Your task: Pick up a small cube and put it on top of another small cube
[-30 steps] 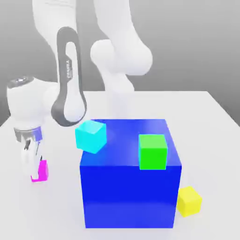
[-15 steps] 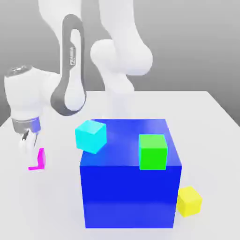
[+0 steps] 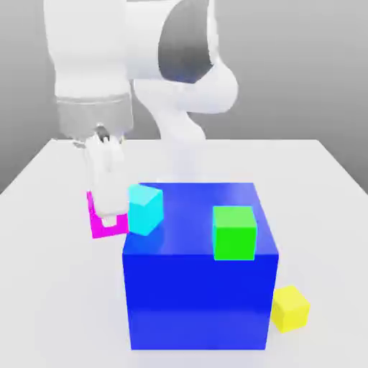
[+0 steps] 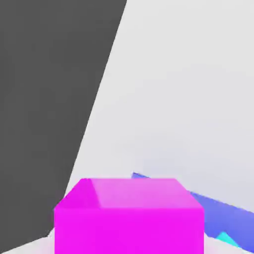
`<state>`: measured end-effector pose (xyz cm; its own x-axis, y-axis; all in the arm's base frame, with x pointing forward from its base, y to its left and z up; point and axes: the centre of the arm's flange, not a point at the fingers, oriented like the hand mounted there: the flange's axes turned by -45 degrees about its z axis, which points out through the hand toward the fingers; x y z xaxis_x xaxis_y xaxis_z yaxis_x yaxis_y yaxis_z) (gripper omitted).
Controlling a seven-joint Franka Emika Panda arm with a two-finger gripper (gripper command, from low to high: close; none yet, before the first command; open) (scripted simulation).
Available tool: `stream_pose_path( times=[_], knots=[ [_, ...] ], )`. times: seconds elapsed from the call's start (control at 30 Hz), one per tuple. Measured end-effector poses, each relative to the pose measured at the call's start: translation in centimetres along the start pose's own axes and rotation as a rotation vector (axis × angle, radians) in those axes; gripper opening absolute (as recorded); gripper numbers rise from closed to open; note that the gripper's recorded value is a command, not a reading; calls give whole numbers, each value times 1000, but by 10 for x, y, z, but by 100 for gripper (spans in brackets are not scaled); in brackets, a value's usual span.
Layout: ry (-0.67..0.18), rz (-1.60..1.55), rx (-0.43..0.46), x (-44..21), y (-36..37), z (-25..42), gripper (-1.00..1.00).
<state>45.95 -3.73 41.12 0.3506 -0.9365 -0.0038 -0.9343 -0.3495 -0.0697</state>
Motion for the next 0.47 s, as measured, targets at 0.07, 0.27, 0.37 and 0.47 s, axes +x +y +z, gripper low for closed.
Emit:
stream_pose_path(
  times=[0.07,0.27,0.37,0.47],
  knots=[
    [-10,-31,-11,-46,-19,-23,-100],
    [0,-47,-66,-103,-28,2,-100],
    [1,-47,-66,-104,-26,15,100],
    [1,-47,-66,-104,-26,15,100]
  ],
)
